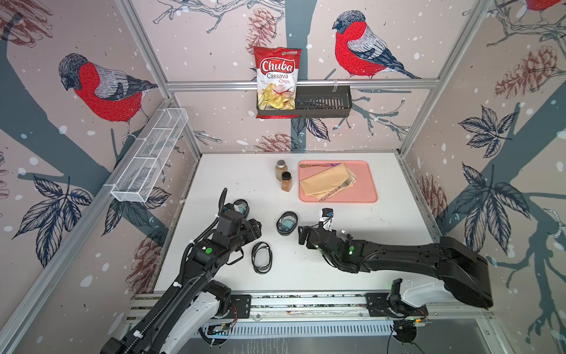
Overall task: Pack away charging kits
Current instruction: Adjust the storage bag at the center of the board, then pick up the storage bag at the center of the board.
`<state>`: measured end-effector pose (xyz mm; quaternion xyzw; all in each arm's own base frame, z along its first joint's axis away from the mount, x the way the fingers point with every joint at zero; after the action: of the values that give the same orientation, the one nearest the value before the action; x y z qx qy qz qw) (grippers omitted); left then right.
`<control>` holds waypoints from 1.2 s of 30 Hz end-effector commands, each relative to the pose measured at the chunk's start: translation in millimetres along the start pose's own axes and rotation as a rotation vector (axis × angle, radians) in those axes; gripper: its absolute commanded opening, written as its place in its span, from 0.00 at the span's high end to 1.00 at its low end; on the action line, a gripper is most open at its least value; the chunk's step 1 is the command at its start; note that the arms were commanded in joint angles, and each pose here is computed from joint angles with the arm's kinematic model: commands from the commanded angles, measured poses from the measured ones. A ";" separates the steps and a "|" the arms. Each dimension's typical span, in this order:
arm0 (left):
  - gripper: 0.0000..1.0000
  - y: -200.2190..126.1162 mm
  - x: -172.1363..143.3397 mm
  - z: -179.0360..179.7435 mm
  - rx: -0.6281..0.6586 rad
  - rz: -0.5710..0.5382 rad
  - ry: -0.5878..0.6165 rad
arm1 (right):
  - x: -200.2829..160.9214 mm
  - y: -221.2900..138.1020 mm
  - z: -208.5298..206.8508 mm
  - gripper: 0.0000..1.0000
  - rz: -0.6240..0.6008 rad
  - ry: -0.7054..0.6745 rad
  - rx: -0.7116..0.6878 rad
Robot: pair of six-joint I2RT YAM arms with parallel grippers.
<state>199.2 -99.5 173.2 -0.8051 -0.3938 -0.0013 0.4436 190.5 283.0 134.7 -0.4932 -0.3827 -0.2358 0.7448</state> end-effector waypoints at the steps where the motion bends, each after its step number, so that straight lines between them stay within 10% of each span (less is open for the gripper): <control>1: 0.26 -6.0 -5.5 11.4 0.118 -0.029 0.012 | 13.0 -8.1 -17.0 0.01 -0.068 0.022 -0.071; 36: 0.39 47.4 -91.1 15.3 0.441 0.169 0.302 | -6.8 -34.0 -74.6 0.01 -0.069 0.060 -0.026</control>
<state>160.2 -160.8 102.5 -0.7183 -0.2471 0.0069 0.6503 186.4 196.9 132.3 -0.4902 -0.3760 -0.2833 0.7336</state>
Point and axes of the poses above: each gripper's point midway between its finger pads, its own y axis out along the fingers, its own z axis along the line the jaws close on, x = y × z, the point moved 4 cm from there along -y, back along the fingers, and after that the axes turned 15 degrees about -y, right-handed, at the moved point
